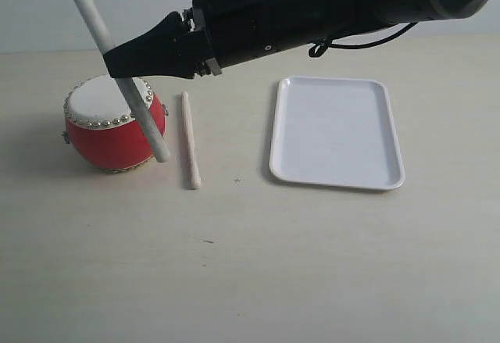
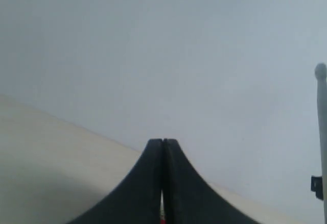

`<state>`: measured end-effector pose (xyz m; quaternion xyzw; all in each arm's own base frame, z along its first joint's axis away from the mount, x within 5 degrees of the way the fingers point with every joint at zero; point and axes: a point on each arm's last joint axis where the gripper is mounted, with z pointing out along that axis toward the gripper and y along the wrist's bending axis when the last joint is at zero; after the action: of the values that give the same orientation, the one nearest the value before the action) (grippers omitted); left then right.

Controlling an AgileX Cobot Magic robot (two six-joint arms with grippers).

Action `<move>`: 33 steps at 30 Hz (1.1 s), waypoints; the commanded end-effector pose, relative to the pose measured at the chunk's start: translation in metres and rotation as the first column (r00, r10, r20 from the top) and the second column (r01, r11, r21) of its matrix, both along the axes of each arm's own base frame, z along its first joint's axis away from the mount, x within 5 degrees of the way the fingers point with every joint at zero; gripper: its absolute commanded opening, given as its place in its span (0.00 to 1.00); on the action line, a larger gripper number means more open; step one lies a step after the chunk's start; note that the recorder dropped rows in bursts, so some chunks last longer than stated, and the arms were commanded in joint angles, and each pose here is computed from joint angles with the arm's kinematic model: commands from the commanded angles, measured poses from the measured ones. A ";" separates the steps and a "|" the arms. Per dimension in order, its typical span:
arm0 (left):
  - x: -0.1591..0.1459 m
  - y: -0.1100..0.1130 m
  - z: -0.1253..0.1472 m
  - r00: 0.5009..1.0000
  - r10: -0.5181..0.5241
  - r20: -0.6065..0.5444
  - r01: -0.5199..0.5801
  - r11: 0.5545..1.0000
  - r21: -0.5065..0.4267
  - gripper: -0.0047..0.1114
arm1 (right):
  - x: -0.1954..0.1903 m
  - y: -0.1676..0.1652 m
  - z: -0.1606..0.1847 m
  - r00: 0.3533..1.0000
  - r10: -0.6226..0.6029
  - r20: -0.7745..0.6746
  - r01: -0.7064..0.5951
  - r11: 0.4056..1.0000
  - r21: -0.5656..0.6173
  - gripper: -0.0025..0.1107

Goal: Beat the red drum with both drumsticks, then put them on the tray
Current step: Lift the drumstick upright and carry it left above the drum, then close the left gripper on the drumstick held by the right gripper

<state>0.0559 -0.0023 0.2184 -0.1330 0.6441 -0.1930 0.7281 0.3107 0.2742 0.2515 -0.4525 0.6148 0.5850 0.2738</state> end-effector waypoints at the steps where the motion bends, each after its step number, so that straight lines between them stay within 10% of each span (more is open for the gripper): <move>1: -0.001 0.002 0.002 0.999 0.011 0.033 -0.008 0.997 -0.077 0.05 | 0.000 -0.001 0.003 1.000 -0.004 0.003 0.004 1.000 0.024 0.02; 5: -0.002 0.005 0.007 0.996 0.021 0.084 -0.003 0.978 -0.207 0.05 | 0.000 -0.001 0.003 1.000 -0.008 0.000 0.008 1.000 0.030 0.02; 13: 0.003 0.001 0.074 0.952 0.015 0.305 -0.009 1.000 -0.021 0.05 | 0.000 -0.001 0.003 1.000 -0.009 0.003 0.009 0.999 0.033 0.02; 24: 0.109 -0.026 0.038 0.955 -0.155 -0.254 0.196 0.970 0.144 0.05 | 0.001 -0.001 0.005 1.000 -0.020 -0.007 0.020 0.999 0.051 0.02; 33: 0.114 -0.081 0.024 0.675 -0.725 -0.135 0.738 0.667 0.104 0.09 | 0.004 -0.001 0.005 0.999 -0.048 -0.007 0.048 0.998 0.047 0.02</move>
<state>0.1760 -0.0702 0.2420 0.1248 0.7118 -0.3526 0.5945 0.3132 0.2752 0.2551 -0.4349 0.6117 0.5950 0.2876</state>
